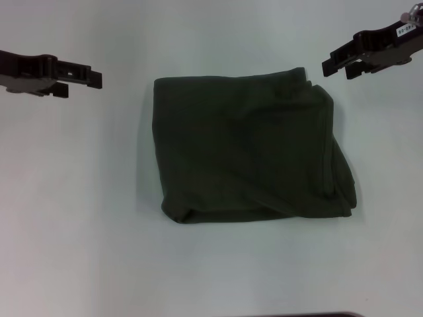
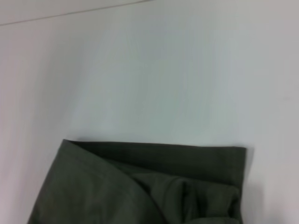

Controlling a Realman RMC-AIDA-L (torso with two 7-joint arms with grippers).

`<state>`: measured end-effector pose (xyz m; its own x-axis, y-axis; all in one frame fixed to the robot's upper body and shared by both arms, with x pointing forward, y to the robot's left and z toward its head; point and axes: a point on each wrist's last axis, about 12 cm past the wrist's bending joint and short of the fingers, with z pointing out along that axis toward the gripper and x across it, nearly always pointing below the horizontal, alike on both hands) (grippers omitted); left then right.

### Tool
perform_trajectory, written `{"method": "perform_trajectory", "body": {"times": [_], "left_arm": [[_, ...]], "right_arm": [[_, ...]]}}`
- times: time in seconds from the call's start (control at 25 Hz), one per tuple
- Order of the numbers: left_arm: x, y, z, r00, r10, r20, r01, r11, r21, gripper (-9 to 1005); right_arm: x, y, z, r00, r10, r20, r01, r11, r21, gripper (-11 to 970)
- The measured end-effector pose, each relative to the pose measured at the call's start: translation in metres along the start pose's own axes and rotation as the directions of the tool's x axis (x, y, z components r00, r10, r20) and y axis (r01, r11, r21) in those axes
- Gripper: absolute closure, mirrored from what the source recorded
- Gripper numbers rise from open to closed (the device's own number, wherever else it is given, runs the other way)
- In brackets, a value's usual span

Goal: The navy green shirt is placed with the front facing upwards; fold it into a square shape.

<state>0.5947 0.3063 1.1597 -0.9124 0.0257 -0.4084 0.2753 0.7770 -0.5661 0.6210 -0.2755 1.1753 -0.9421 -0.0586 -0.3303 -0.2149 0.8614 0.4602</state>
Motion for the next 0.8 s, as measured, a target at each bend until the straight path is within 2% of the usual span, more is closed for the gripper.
{"method": "perform_trajectory", "body": {"times": [0.2, 0.48, 0.8], "left_arm": [[-0.001, -0.002, 0.001, 1.000, 0.005, -0.002, -0.005, 1.000, 0.005, 93], [-0.003, -0.005, 0.002, 1.000, 0.013, -0.003, -0.013, 1.000, 0.010, 93], [-0.002, -0.005, 0.003, 1.000, 0.008, -0.008, -0.008, 1.000, 0.014, 93]], "right_arm": [[0.001, -0.007, 0.010, 1.000, 0.011, -0.003, -0.011, 0.999, 0.031, 392], [-0.001, -0.002, 0.029, 1.000, -0.007, 0.022, 0.007, 1.000, 0.025, 393], [0.006, -0.006, 0.046, 1.000, 0.011, -0.001, -0.011, 0.999, 0.034, 393]]}}
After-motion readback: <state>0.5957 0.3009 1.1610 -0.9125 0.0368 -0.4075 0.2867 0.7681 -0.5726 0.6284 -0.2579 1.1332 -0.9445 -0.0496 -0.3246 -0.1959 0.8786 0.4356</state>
